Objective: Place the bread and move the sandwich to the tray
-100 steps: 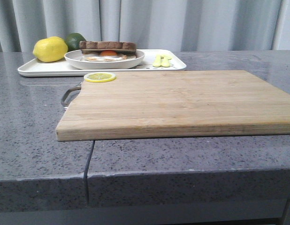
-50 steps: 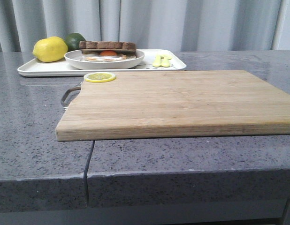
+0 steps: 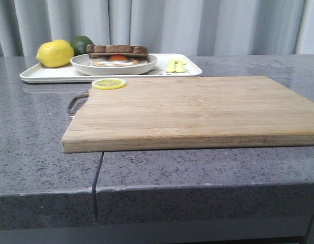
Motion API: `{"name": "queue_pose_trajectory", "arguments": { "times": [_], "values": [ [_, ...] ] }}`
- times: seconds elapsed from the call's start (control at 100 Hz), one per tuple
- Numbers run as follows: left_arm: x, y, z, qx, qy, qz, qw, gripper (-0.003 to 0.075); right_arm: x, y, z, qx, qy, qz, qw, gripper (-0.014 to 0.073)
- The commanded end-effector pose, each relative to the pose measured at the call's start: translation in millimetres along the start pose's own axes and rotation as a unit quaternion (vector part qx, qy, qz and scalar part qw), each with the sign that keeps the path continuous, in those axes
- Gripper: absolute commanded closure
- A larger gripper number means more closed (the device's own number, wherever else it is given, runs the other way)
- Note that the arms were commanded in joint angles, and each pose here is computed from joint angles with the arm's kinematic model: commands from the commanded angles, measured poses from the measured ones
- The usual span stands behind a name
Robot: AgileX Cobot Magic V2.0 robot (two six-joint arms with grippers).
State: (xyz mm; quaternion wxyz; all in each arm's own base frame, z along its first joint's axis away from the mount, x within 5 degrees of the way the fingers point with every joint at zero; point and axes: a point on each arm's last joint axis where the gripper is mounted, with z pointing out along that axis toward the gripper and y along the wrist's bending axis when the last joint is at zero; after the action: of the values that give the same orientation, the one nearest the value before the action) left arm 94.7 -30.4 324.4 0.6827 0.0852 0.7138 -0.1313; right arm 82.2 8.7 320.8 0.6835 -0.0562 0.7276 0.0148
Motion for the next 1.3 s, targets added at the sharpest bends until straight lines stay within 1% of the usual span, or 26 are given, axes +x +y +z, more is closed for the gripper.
{"name": "queue_pose_trajectory", "arguments": {
  "times": [0.0, 0.06, 0.15, 0.28, 0.37, 0.51, 0.72, 0.77, 0.85, 0.93, 0.99, 1.29],
  "values": [
    [-7, 1, -3, -0.006, -0.044, 0.026, 0.999, 0.0740, -14, -3, -1, 0.015, -0.044, -0.002, 0.999, 0.0665],
    [2, 5, -6, -0.023, -0.040, 0.021, 0.999, 0.0740, -14, -3, -1, 0.015, -0.044, -0.002, 0.999, 0.0665],
    [21, 13, -12, -0.063, -0.033, 0.018, 0.997, 0.0740, -14, -3, -1, 0.015, -0.044, -0.002, 0.999, 0.0665],
    [51, 23, -22, -0.119, -0.022, 0.011, 0.993, 0.0740, -14, -3, -1, 0.015, -0.044, -0.002, 0.999, 0.0665],
    [71, 26, -29, -0.148, -0.019, 0.022, 0.989, 0.0740, -14, -3, -1, 0.015, -0.044, -0.002, 0.999, 0.0665],
    [95, 28, -36, -0.169, -0.017, 0.055, 0.984, 0.0740, -14, -3, -1, 0.015, -0.045, -0.002, 0.999, 0.0665],
    [122, 29, -41, -0.174, -0.017, 0.056, 0.983, 0.0740, -14, -3, -1, 0.015, -0.045, -0.002, 0.999, 0.0665],
    [124, 29, -42, -0.174, -0.011, 0.055, 0.983, 0.0740, -14, -3, -1, 0.015, -0.045, -0.002, 0.999, 0.0665],
    [123, 28, -44, -0.174, -0.026, 0.060, 0.982, 0.0740, -14, -3, -1, 0.015, -0.045, -0.002, 0.999, 0.0665],
    [122, 28, -44, -0.175, -0.028, 0.062, 0.982, 0.0740, -14, -3, -1, 0.015, -0.045, -0.002, 0.999, 0.0665],
    [123, 28, -44, -0.173, -0.028, 0.050, 0.983, 0.0740, -14, -3, -1, 0.015, -0.045, -0.002, 0.999, 0.0665],
    [123, 28, -44, -0.173, -0.028, 0.050, 0.983, 0.0740, -14, -3, -1, 0.016, -0.045, -0.002, 0.999, 0.0665]
  ]
}}
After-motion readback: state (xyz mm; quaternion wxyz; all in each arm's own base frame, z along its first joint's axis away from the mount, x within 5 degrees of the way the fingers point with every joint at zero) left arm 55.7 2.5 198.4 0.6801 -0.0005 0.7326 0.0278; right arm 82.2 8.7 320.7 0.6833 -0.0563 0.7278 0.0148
